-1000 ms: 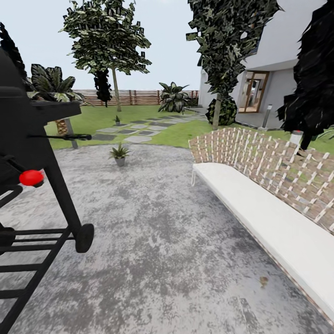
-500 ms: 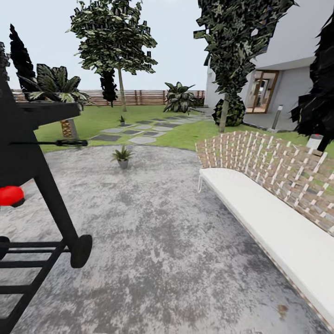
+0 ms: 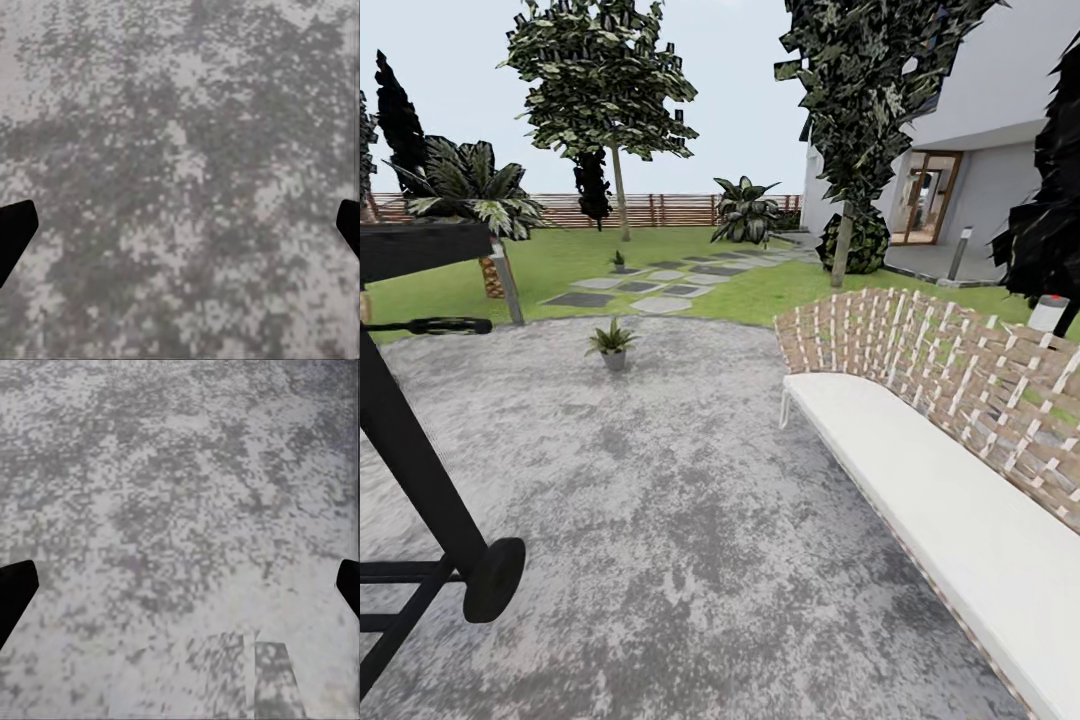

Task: Pick up the pesticide atomizer in the garden and spray insectifuge to fully cover both potted plants in the garden.

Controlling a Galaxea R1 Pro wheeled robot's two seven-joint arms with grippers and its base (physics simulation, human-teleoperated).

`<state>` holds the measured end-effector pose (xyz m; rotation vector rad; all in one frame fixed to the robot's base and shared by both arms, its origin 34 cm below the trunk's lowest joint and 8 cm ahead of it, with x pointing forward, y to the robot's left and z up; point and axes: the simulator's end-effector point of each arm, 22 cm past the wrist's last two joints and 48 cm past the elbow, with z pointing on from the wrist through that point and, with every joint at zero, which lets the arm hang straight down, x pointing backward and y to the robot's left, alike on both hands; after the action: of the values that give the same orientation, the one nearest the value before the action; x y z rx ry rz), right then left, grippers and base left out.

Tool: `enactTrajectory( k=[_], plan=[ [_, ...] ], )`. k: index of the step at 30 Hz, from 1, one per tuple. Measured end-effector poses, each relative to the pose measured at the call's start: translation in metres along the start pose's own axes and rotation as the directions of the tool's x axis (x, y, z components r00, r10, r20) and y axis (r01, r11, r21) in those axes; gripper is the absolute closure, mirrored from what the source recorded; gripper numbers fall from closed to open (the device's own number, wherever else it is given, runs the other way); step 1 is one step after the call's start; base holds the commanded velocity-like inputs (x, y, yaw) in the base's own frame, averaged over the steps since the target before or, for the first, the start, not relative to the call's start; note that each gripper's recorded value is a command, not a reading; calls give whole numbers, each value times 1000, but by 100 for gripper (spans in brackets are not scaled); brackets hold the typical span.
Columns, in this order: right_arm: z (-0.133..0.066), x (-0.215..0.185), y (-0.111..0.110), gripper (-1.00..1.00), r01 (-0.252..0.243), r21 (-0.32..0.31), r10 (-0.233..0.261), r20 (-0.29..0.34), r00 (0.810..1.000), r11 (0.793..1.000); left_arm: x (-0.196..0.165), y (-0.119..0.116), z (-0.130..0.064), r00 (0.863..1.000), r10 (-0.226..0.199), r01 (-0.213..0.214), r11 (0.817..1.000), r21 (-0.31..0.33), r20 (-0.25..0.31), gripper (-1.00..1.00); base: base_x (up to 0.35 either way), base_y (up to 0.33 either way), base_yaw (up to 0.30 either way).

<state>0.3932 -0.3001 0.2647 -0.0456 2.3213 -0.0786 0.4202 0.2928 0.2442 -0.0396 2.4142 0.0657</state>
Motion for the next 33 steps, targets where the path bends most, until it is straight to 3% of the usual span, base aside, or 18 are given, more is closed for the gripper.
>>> enactTrajectory(
  k=[18, 33],
  plan=[
    [0, 0, 0, -100, 0, 0, 0, 0, 1000, 1000, 0, 0, 0, 1000, 0, 0, 1000, 0, 0, -100, 321, -126, 2],
    [0, 0, 2, -100, 1, -4, -1, 0, 1000, 1000, 0, 0, 0, 1000, 0, 0, 1000, 0, 0, -100, 340, -2, 259]
  ],
)
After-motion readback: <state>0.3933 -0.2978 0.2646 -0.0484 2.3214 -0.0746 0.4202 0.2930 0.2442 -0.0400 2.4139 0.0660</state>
